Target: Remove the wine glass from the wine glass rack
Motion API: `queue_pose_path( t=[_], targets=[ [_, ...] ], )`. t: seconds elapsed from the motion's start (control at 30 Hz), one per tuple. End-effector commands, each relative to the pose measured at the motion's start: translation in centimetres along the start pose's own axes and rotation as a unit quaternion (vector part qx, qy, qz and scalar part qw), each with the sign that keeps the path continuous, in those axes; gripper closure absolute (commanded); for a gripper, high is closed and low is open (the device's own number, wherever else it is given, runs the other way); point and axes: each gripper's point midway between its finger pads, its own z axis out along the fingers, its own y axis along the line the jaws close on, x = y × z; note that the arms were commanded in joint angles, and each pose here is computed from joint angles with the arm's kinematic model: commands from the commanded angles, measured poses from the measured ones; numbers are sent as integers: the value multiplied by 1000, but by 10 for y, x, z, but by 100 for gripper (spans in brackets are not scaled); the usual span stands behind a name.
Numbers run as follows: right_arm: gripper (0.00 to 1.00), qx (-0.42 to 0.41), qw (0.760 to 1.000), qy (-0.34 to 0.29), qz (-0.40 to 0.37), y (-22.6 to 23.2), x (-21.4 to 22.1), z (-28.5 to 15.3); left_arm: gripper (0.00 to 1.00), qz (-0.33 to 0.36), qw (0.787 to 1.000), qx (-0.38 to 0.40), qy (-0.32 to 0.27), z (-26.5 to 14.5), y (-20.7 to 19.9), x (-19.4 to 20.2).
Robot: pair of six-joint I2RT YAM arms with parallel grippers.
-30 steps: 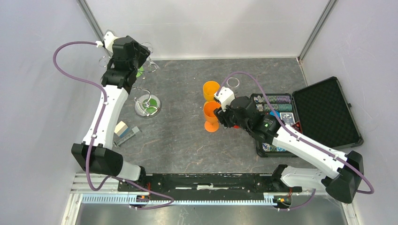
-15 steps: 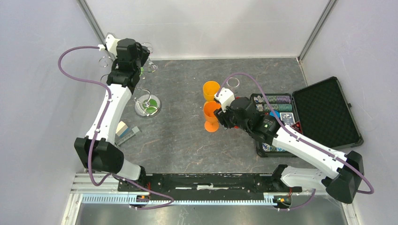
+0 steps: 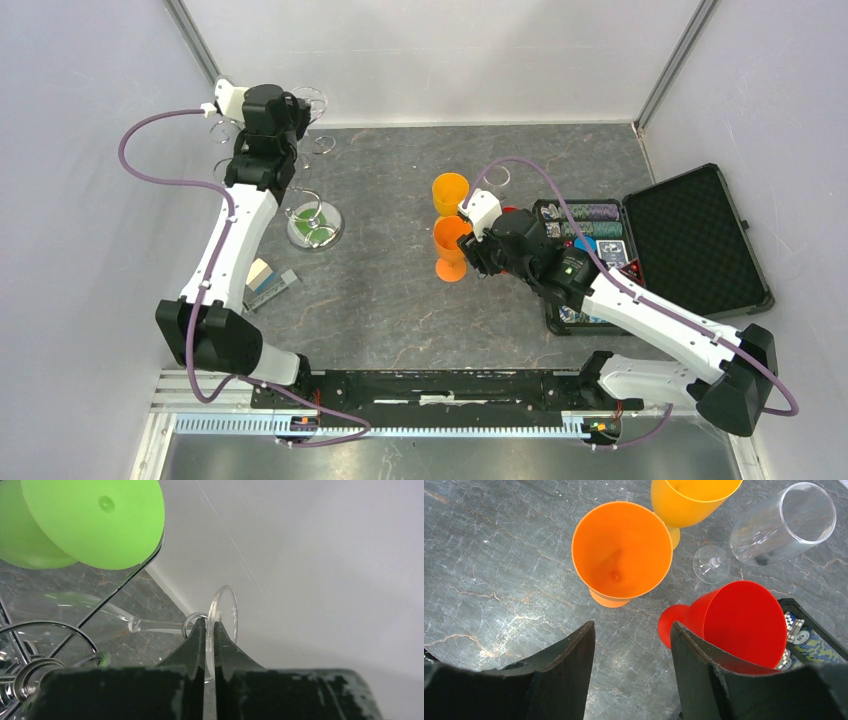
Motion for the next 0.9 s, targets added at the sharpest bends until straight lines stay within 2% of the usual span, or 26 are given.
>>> queue_pose_path(
  t=[0.0, 0.4, 0.87],
  targets=[
    [38, 3, 999, -29, 13, -2, -13, -4, 98, -37, 999, 8, -26, -13, -4, -21],
    [38, 4, 999, -31, 15, -2, -13, -5, 98, -123, 988, 89, 26, -16, -28, -19],
    [38, 0, 999, -33, 18, -1, -16, -4, 98, -140, 975, 150, 81, -27, -56, -16]
  ],
)
